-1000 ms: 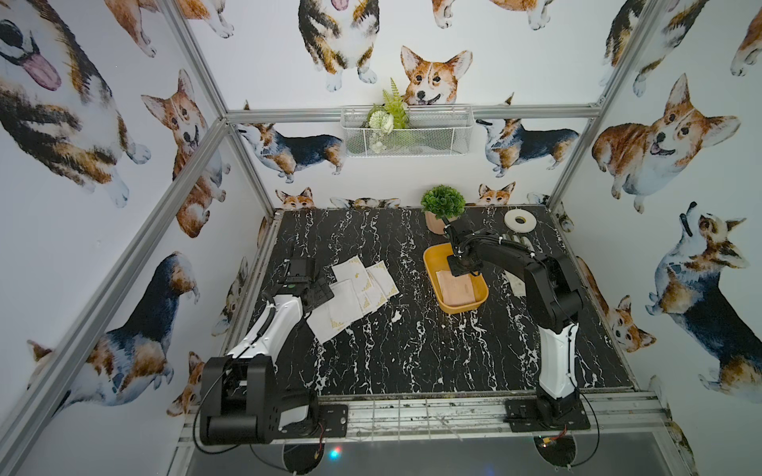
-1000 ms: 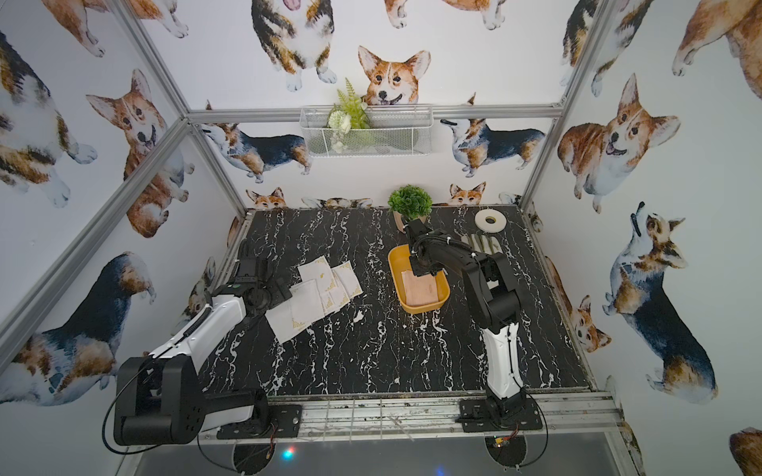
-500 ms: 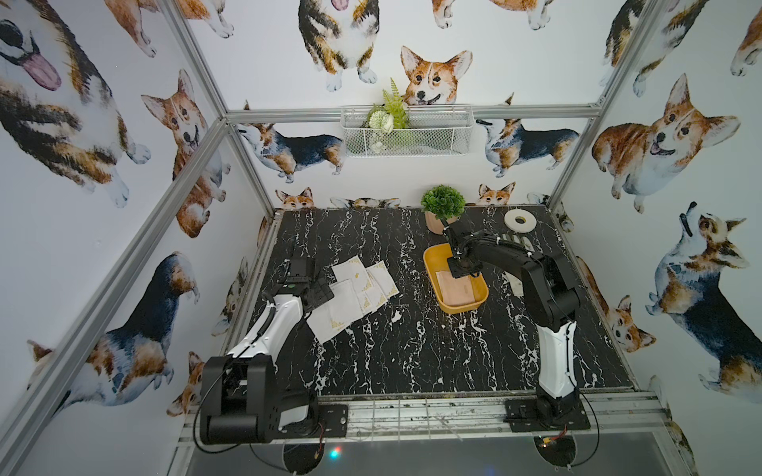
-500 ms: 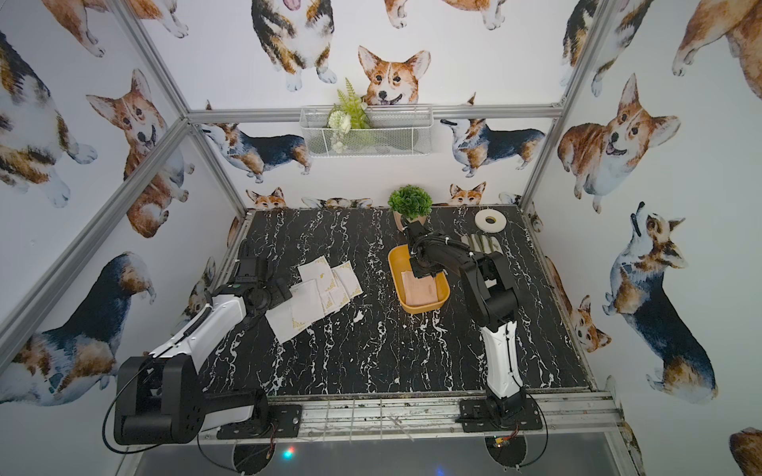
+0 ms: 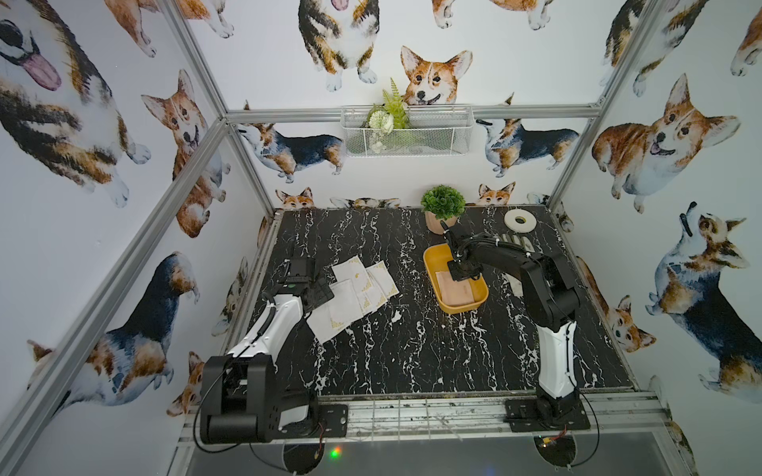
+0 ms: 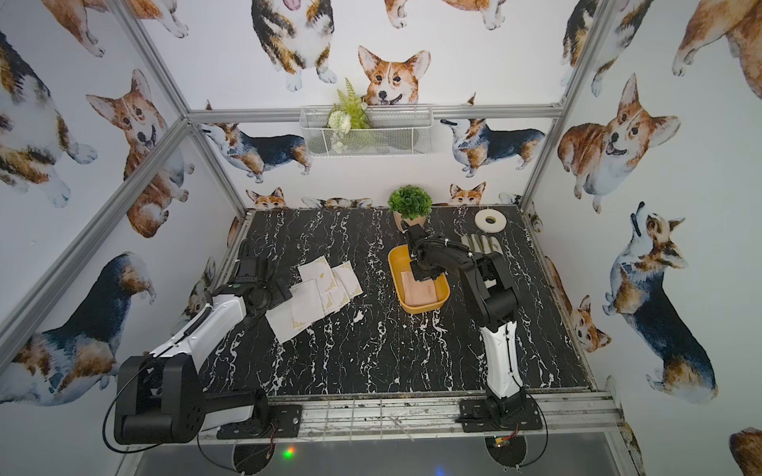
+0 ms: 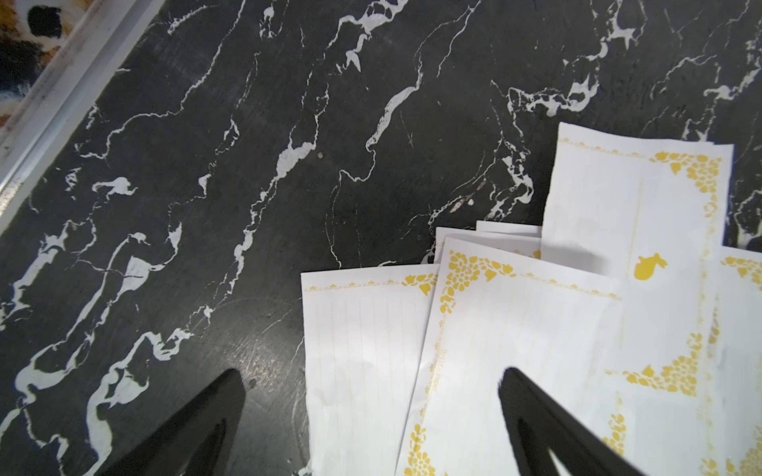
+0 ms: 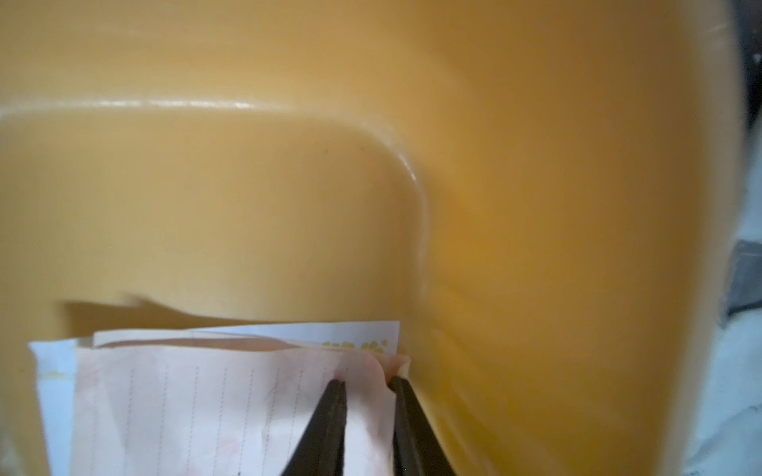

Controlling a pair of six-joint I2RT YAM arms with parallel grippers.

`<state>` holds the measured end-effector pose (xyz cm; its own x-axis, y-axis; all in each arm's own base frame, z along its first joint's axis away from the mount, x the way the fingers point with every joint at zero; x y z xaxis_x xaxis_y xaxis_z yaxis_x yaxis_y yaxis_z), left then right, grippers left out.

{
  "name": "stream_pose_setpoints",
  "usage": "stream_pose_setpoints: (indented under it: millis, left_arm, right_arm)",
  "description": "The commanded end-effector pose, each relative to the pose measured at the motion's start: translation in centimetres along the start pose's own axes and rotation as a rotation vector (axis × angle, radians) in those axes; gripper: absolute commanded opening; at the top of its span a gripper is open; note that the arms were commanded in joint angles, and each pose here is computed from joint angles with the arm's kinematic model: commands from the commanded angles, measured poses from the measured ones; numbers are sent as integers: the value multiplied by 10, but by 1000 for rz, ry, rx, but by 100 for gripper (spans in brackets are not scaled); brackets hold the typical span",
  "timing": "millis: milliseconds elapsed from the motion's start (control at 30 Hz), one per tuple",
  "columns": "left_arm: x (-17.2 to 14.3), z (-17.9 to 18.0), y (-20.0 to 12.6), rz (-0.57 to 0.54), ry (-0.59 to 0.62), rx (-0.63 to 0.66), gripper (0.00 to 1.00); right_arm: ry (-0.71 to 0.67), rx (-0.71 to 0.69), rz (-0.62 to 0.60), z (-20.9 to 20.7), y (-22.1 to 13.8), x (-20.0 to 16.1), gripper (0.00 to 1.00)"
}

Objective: Take out the stationery paper from the storage box
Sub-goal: Pick up the stationery paper from the storage box.

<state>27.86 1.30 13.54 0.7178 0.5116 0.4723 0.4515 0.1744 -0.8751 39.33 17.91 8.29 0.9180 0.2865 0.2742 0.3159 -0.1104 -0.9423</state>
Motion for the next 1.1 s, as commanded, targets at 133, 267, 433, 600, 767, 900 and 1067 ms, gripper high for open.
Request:
stream_pose_setpoints:
  millis: [133,267,433,600,767,900,1067]
  left_arm:
    - [0,1,-1,4,4,6,100]
    - [1,1,-3,0,3,3,100]
    - [4,-3,-13,-23,-7,-41,100]
    - [11,-19,-39,-108,-12,-253,100]
    - [14,-65,-87,-289,4,-871,100]
    - [12,-82,-112,-300,30,-1132,100]
    - [9,-97,-127,-266,69,-1301,100]
  right_arm:
    - [7,10,20,1,-3,-6,0]
    - [26,61,-45,2,-33,4,0]
    - [38,97,-187,1,-91,17,0]
    - [77,157,-265,-2,-138,14,0]
    - [124,255,-325,-3,-177,1,0]
    - [182,417,-382,-1,-214,-10,0]
    - [240,611,-452,2,-255,-19,0]
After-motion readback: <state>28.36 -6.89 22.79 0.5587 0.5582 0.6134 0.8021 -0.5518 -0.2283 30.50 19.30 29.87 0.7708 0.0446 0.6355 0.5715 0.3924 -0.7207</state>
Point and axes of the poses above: each gripper's point midway between its finger pads, its own y axis out along the fingers, its own z axis along the line the jaws close on, x = y × z, the point moved 6 cm from there along -y, back along the fingers
